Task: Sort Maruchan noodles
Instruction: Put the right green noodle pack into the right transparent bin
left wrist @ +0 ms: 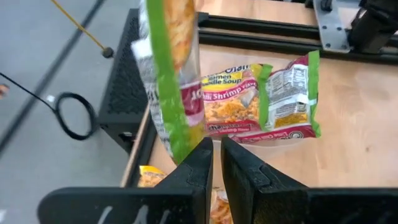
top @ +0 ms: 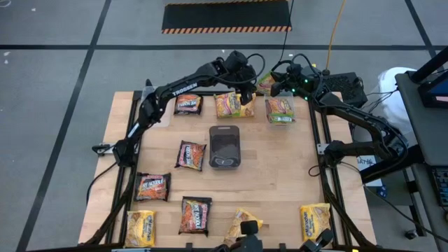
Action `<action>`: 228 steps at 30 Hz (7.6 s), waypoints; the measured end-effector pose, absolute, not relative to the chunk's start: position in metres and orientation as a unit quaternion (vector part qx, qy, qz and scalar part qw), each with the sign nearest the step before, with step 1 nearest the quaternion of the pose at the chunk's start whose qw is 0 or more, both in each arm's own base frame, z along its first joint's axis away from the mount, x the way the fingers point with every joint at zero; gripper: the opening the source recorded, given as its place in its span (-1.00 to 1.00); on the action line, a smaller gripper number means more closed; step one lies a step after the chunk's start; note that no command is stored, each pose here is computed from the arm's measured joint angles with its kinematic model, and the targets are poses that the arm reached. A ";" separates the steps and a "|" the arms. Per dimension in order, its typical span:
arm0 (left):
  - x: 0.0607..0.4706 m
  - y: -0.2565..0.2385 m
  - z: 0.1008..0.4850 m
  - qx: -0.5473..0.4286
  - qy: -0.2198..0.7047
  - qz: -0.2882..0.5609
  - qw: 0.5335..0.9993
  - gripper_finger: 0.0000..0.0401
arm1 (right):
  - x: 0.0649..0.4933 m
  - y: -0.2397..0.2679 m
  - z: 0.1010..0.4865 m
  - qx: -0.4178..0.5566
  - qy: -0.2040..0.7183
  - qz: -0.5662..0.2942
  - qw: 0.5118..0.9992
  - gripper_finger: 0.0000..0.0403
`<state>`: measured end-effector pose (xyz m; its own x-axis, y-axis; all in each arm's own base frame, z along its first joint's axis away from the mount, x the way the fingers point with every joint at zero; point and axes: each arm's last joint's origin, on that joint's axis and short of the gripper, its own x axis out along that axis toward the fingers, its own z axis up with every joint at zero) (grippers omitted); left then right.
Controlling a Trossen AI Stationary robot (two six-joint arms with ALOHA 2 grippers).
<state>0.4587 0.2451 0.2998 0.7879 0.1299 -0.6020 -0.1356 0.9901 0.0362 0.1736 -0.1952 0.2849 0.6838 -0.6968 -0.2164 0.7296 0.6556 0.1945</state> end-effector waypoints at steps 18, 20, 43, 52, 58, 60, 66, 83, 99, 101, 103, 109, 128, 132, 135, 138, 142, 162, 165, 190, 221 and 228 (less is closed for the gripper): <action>0.466 0.196 0.335 0.136 0.321 0.129 0.928 -0.81 | 0.173 -0.195 0.283 0.130 0.071 -0.393 0.908 -1.00; 0.465 0.196 0.340 0.139 0.317 0.145 0.927 -0.81 | 0.173 -0.195 0.283 0.129 0.072 -0.392 0.908 -1.00; 0.441 0.246 0.312 -0.048 0.347 0.105 0.931 -0.81 | 0.173 -0.195 0.283 0.129 0.071 -0.392 0.908 -1.00; 0.442 0.249 0.312 -0.039 0.343 0.102 0.933 -0.81 | 0.173 -0.195 0.284 0.128 0.071 -0.392 0.908 -1.00; 0.439 0.253 0.312 -0.041 0.342 0.106 0.933 -0.81 | 0.173 -0.195 0.284 0.128 0.071 -0.392 0.908 -1.00; 0.439 0.253 0.312 -0.040 0.342 0.106 0.933 -0.81 | 0.173 -0.195 0.284 0.128 0.071 -0.392 0.908 -1.00; 0.441 0.253 0.310 -0.040 0.343 0.103 0.933 -0.81 | 0.173 -0.195 0.284 0.128 0.071 -0.392 0.908 -1.00; 0.451 0.256 0.292 -0.044 0.344 0.092 0.934 -0.81 | 0.174 -0.195 0.284 0.127 0.069 -0.392 0.909 -1.00; 0.466 0.248 0.273 -0.033 0.348 0.074 0.934 -0.81 | 0.174 -0.195 0.285 0.125 0.065 -0.392 0.909 -1.00; 0.466 0.250 0.273 -0.030 0.345 0.076 0.935 -0.81 | 0.174 -0.195 0.285 0.125 0.065 -0.392 0.909 -1.00; 0.467 0.250 0.273 -0.028 0.340 0.077 0.937 -0.81 | 0.174 -0.195 0.285 0.125 0.064 -0.392 0.909 -1.00; 0.467 0.252 0.274 -0.023 0.339 0.086 0.937 -0.81 | 0.174 -0.195 0.285 0.125 0.065 -0.392 0.909 -1.00; 0.465 0.255 0.274 -0.008 0.347 0.113 0.931 -0.98 | 0.171 -0.192 0.290 0.118 0.059 -0.391 0.911 -1.00; 0.465 0.255 0.274 -0.007 0.345 0.113 0.932 -0.98 | 0.167 -0.187 0.294 0.114 0.061 -0.391 0.911 -1.00; 0.465 0.255 0.275 -0.007 0.343 0.111 0.933 -0.99 | 0.164 -0.184 0.296 0.115 0.064 -0.391 0.911 -1.00; 0.466 0.255 0.275 -0.006 0.341 0.112 0.933 -0.99 | 0.162 -0.182 0.296 0.119 0.074 -0.392 0.909 -1.00; 0.468 0.255 0.278 -0.006 0.324 0.106 0.940 -0.99 | 0.161 -0.181 0.294 0.123 0.083 -0.395 0.906 -1.00; 0.483 0.232 0.281 0.030 0.304 0.066 0.950 -1.00 | 0.158 -0.179 0.282 0.133 0.149 -0.406 0.892 -1.00; 0.484 0.230 0.282 0.032 0.300 0.065 0.951 -1.00 | 0.157 -0.179 0.280 0.128 0.159 -0.418 0.885 -1.00; 0.493 0.216 0.285 0.037 0.282 0.069 0.956 -1.00 | 0.150 -0.174 0.254 0.149 0.219 -0.436 0.860 -1.00; 0.504 0.242 0.266 0.056 0.231 0.118 0.964 -1.00 | 0.137 -0.189 0.261 0.097 0.190 -0.536 0.817 -1.00; 0.512 0.243 0.252 0.067 0.224 0.115 0.966 -1.00 | 0.135 -0.191 0.261 0.087 0.195 -0.528 0.822 -1.00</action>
<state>0.5116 0.2428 0.2521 0.8736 0.2515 -0.4167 -0.1920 0.9648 0.1799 0.1352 -0.1911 0.2611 0.3653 -0.8343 -0.4130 0.9022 0.4266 -0.0638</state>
